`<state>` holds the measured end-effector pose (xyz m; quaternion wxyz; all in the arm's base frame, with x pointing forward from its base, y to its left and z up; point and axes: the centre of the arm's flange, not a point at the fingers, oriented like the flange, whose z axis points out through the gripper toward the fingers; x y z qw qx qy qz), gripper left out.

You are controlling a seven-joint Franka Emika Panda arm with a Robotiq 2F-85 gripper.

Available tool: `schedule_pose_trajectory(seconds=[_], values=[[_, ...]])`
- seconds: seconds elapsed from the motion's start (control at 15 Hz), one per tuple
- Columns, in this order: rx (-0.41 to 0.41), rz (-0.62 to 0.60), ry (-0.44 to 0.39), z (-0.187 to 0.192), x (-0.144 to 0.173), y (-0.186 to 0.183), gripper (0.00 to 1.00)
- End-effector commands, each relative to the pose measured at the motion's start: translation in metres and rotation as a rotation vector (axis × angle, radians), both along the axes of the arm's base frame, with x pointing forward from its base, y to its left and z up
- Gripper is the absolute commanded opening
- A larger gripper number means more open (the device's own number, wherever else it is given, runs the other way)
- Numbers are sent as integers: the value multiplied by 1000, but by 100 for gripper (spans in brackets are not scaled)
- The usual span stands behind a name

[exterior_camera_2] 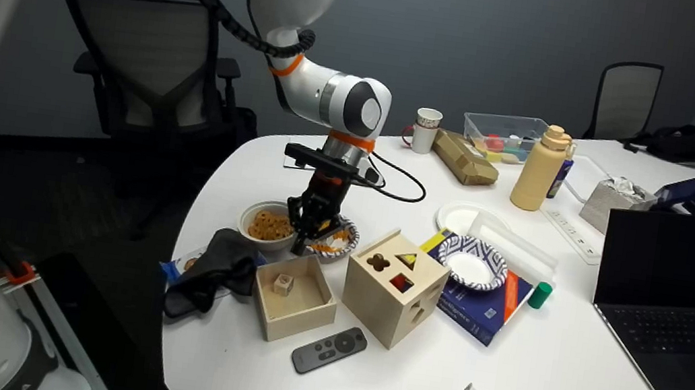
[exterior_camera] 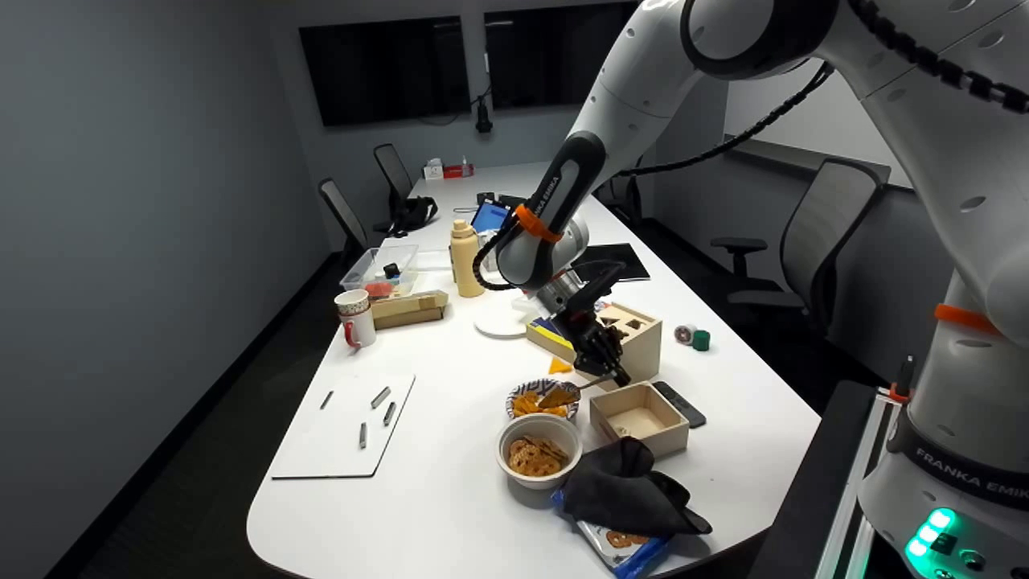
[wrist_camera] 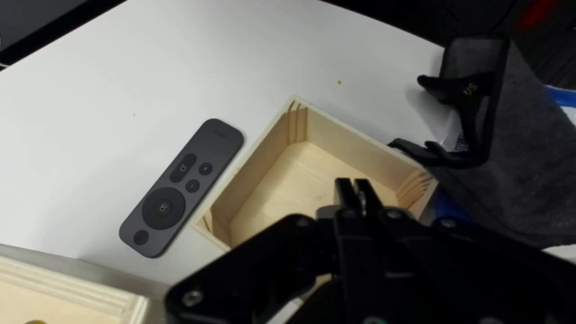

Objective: Use the silver spoon to stir the contents in the black and white bowl on the left.

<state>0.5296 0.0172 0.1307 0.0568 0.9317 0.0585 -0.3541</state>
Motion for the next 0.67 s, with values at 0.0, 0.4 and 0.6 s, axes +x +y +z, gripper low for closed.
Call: schedule_pose_trajectory(seconds=[0.0, 0.4, 0.6], values=[[-26, -38, -55, -2, 2, 0, 1], [-102, -109, -160, -8, 9, -15, 1], [-161, -136, -198, -8, 9, -26, 1]])
